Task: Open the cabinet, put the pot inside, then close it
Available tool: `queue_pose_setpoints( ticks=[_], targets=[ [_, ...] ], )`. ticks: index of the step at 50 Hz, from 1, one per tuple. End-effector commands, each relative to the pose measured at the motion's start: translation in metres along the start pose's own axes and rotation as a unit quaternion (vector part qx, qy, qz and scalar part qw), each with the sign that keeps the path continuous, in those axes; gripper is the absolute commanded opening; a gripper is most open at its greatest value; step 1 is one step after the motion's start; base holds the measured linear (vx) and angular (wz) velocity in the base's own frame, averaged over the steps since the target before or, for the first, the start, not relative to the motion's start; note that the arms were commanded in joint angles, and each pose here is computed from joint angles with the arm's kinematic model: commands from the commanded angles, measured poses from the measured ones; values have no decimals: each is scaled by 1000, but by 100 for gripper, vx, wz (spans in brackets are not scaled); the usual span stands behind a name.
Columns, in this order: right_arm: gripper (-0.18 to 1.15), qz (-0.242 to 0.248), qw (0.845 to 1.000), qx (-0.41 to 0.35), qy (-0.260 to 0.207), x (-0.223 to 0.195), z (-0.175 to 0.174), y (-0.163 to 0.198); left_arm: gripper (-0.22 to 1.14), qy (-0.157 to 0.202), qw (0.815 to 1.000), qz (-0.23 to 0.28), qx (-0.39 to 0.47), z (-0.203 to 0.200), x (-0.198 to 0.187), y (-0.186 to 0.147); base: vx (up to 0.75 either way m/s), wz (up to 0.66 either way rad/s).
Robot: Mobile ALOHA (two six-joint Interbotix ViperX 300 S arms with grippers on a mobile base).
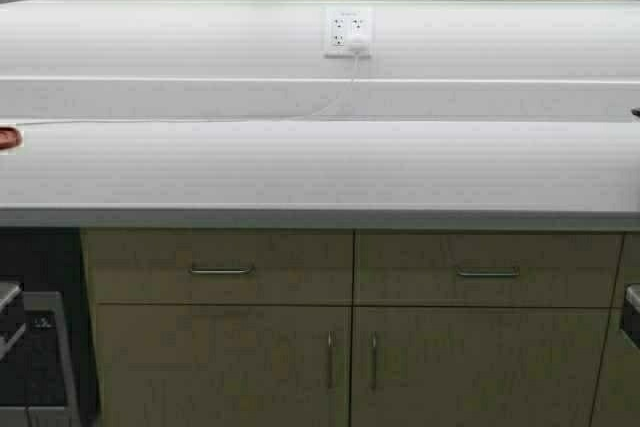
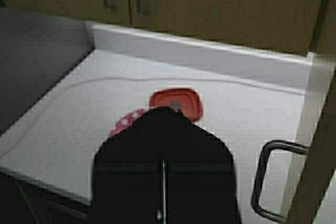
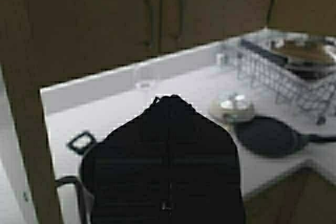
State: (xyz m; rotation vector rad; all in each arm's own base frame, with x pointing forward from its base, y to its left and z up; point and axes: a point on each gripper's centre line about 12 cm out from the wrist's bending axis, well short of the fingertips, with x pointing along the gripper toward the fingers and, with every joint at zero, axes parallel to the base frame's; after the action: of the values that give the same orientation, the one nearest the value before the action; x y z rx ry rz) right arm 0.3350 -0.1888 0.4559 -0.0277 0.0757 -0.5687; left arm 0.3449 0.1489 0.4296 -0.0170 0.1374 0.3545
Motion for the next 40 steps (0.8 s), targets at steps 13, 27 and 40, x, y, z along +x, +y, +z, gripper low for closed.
queue_pose_setpoints(
  ticks=[13,27,40],
  targets=[
    [6,28,999,-5,18,57,-20,25,4,10,998,-66,-15,1,76,-54,-2,-1],
    [6,90,996,-11,17,60,-24,81,4,7,992,-127,-12,3,65,-107,0,0],
    [6,145,989,-22,-4,26,-8,122,4,-4,981,-194,5,5,21,-160,0,0]
  ],
)
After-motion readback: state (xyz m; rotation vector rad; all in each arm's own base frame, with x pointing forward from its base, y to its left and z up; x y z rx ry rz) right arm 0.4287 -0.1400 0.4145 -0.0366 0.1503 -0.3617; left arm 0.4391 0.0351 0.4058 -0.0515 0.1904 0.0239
